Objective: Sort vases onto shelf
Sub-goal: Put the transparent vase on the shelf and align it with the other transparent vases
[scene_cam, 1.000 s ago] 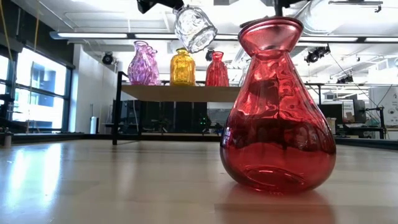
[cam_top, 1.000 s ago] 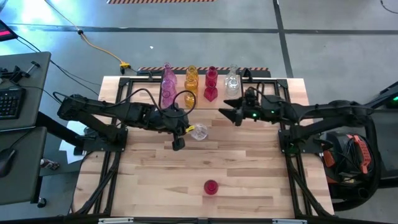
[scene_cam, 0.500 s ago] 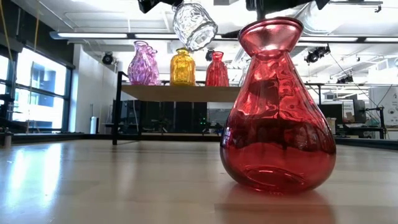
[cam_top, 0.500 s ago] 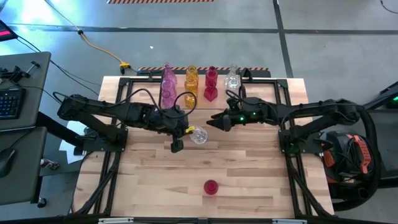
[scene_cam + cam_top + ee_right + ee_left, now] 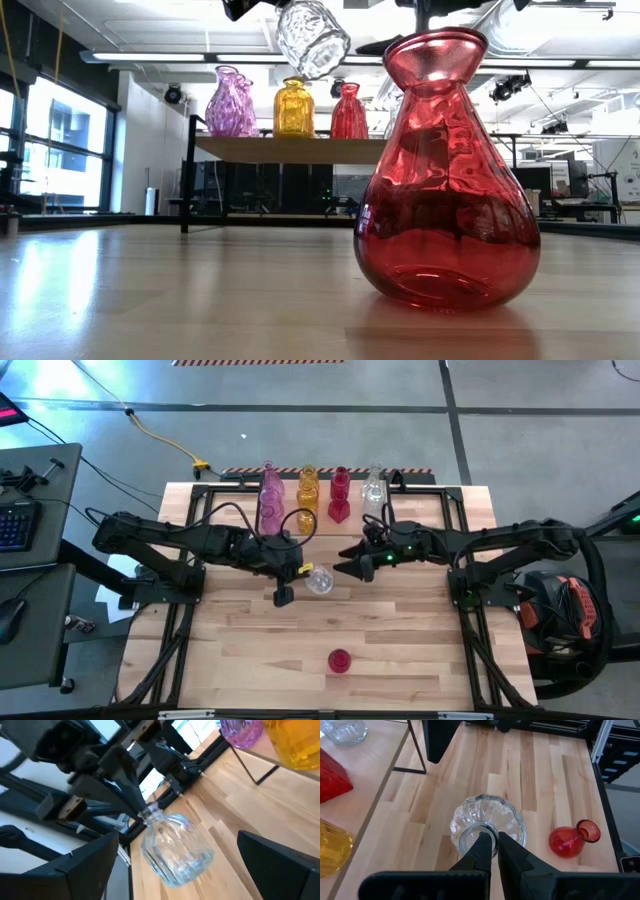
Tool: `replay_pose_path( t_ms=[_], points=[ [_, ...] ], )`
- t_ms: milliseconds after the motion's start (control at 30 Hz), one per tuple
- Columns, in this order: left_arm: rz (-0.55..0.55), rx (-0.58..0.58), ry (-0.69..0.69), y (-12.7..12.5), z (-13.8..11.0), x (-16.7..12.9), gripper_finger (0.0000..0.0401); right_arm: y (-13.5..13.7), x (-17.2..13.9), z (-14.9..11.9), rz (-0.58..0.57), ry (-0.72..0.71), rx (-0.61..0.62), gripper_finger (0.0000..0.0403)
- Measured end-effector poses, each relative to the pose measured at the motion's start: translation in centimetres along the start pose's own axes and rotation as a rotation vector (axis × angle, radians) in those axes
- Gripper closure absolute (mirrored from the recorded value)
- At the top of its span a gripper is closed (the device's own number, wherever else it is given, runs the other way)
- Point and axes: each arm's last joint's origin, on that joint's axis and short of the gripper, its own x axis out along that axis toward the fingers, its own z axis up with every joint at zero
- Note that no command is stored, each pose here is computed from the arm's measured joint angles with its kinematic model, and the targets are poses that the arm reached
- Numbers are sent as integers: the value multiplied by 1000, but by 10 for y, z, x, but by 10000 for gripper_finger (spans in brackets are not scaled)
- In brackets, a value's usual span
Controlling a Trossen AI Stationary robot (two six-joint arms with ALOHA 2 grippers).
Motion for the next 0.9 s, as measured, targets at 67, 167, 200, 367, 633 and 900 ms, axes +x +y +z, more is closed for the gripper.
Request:
replay_pose_path(
  t_ms=[67, 167, 200, 367, 633, 900],
  points=[
    [-2, 0, 1, 0, 0, 0, 398, 0, 0, -2, -22, -3, 9, 13],
    [-1, 0, 0, 0, 0, 0, 398, 1, 0, -5, -48, -18, 36, 13],
    [-1, 0, 0, 0, 0, 0, 398, 2, 0, -6, -55, -28, 40, 13],
    [-1, 8, 0, 0, 0, 0, 398, 5, 0, -8, -70, -46, 47, 13],
    [-1, 8, 0, 0, 0, 0, 398, 5, 0, -6, -27, -28, 12, 13],
    [-2, 8, -3, 0, 0, 0, 398, 8, 0, -4, 9, -30, -96, 13]
  ],
)
